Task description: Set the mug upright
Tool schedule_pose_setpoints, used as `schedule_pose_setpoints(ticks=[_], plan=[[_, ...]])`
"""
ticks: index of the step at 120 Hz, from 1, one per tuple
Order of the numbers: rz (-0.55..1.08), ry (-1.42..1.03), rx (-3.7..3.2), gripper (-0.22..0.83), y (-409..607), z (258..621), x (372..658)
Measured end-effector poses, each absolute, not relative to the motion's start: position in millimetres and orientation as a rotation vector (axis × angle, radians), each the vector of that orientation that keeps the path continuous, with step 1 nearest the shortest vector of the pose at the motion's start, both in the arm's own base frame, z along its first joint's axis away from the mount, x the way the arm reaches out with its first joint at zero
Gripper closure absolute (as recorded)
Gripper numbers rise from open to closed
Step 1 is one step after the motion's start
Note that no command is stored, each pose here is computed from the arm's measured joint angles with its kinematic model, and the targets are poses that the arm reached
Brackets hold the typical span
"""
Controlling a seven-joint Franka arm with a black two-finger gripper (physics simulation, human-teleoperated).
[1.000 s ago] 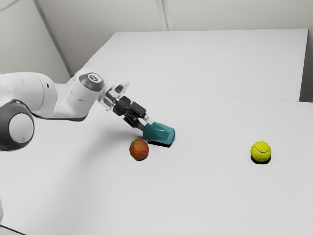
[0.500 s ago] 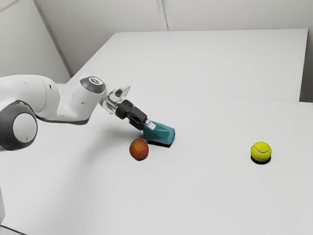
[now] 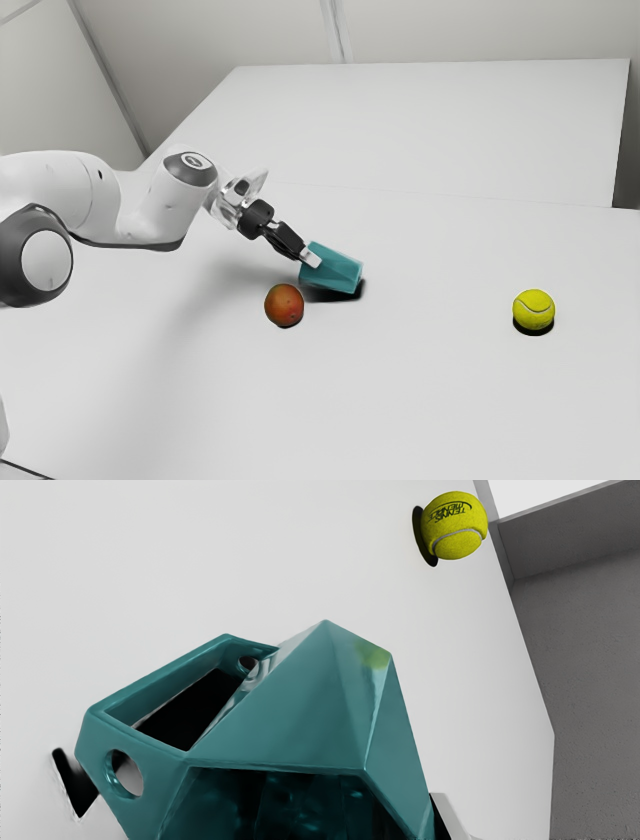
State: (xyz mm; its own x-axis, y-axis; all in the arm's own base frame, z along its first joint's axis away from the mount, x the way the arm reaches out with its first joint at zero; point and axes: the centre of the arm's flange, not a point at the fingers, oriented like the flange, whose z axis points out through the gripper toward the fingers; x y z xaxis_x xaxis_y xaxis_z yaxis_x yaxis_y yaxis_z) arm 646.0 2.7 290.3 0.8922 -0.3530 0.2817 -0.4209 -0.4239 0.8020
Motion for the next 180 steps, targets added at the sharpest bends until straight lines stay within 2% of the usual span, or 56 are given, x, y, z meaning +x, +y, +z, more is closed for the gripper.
schedule_pose_setpoints(ticks=[35,56,77,94,119,160,180], plan=[[0.13,-0.616,2.07,0.77,3,317,647],[0.164,-0.69,2.121,0.78,5,349,644],[0.192,-0.811,2.239,0.79,8,392,634],[0.156,-0.93,2.402,0.79,7,410,613],[0.125,-1.067,2.624,0.79,3,424,590],[0.178,-1.002,2.794,0.79,13,431,550],[0.159,-0.974,2.828,0.79,13,418,534]])
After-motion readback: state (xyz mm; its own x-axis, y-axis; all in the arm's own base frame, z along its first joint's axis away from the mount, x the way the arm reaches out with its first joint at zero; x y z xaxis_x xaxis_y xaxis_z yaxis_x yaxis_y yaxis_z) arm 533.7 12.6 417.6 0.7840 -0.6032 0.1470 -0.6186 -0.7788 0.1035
